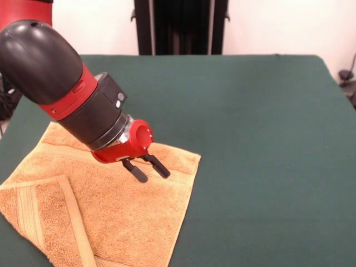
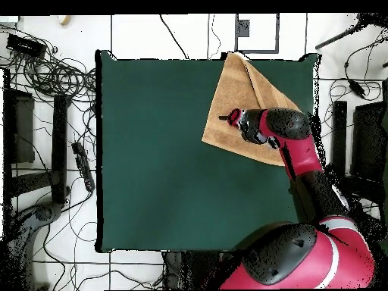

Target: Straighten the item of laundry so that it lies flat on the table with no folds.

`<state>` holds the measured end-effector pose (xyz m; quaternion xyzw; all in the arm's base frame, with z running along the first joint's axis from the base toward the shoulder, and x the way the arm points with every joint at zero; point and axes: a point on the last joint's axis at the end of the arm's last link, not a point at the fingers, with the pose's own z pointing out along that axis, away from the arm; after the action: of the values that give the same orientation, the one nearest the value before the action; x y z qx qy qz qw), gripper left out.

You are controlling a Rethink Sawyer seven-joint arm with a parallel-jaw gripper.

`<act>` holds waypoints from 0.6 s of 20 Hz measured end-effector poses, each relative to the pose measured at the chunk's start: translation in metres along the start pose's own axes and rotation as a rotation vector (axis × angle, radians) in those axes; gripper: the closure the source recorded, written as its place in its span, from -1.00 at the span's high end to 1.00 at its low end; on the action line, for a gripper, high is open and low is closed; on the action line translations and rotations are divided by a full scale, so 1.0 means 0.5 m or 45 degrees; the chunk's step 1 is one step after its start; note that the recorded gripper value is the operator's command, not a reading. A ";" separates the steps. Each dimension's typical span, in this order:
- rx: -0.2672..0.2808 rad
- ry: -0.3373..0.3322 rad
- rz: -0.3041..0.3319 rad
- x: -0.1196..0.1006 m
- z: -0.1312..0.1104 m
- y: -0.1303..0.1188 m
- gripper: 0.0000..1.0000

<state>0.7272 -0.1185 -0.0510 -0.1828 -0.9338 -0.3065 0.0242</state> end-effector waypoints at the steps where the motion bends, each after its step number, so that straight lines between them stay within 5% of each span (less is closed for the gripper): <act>1: -0.002 0.000 0.000 0.000 0.000 0.000 1.00; 12: 0.032 0.006 -0.025 0.002 0.005 0.009 1.00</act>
<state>0.7280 -0.1133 -0.0503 -0.1727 -0.9392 -0.2955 0.0259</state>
